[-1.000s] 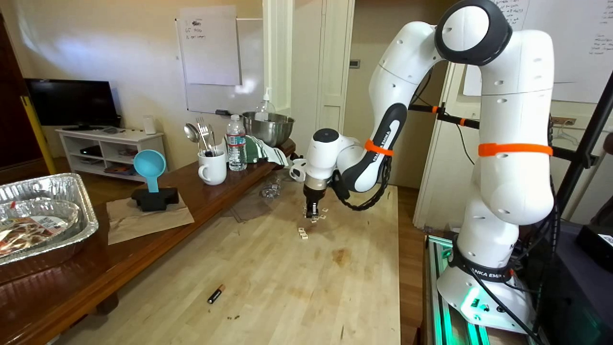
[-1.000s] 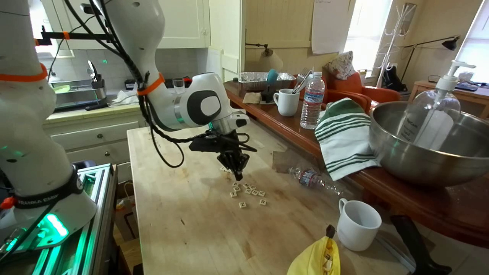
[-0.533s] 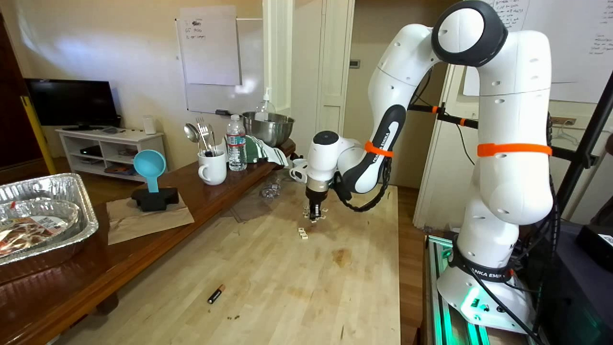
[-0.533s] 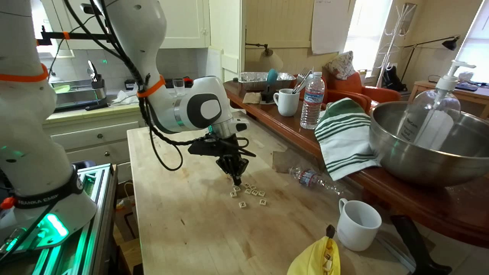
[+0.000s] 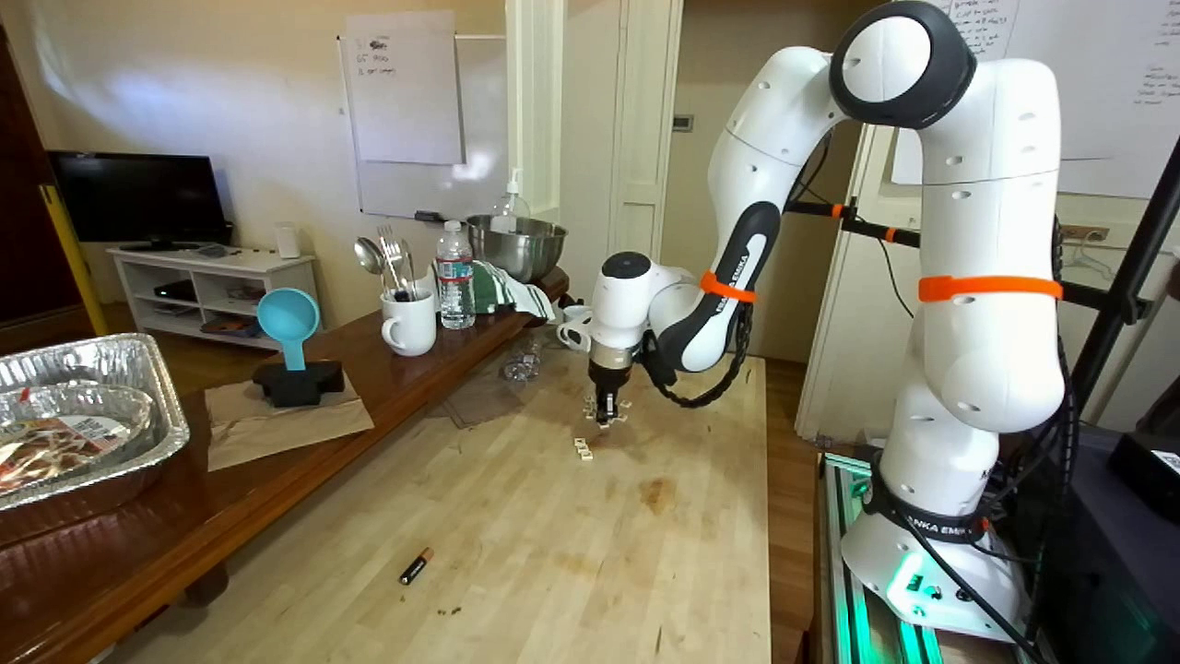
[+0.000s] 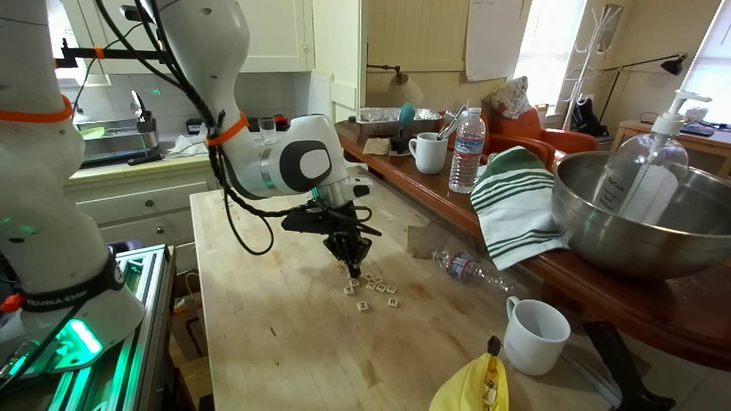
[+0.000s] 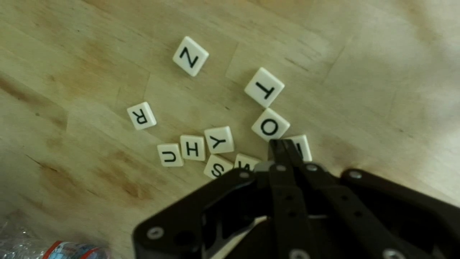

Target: Move some of the letters to the left to spell the word LEAP

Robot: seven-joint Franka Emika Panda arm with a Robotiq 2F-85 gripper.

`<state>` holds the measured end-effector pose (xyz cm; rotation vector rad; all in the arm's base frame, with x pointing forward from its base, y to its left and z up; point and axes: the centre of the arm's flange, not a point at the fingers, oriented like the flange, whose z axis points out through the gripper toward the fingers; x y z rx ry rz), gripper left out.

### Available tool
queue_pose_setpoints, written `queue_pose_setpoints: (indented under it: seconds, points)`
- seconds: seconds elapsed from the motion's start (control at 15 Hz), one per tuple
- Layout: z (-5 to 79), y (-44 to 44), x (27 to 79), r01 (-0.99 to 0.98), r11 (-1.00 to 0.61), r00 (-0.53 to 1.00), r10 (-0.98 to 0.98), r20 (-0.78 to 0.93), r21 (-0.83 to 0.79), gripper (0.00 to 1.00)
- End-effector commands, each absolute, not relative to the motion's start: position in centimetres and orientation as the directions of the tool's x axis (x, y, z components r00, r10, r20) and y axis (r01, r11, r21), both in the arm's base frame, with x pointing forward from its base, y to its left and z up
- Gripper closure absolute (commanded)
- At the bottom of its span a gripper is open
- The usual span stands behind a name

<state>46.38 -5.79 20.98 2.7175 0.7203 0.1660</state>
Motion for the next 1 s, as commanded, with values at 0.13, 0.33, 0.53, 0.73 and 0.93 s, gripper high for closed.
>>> queue_pose_setpoints:
  seconds: [0.13,0.33,0.53,0.73,0.93]
  points:
    - [19.8,-5.1,46.9,0.413,-0.861,0.900,0.436,0.012,0.298,1.00]
    - [19.8,-4.5,47.3,0.379,-0.883,0.916,0.400,0.023,0.279,1.00]
    - [19.8,-4.1,47.7,0.347,-0.897,0.929,0.368,0.027,0.272,1.00]
    - [19.7,-3.7,48.3,0.310,-0.912,0.945,0.327,0.018,0.267,1.00]
    - [19.9,-3.4,48.8,0.268,-0.930,0.960,0.279,0.009,0.253,1.00]
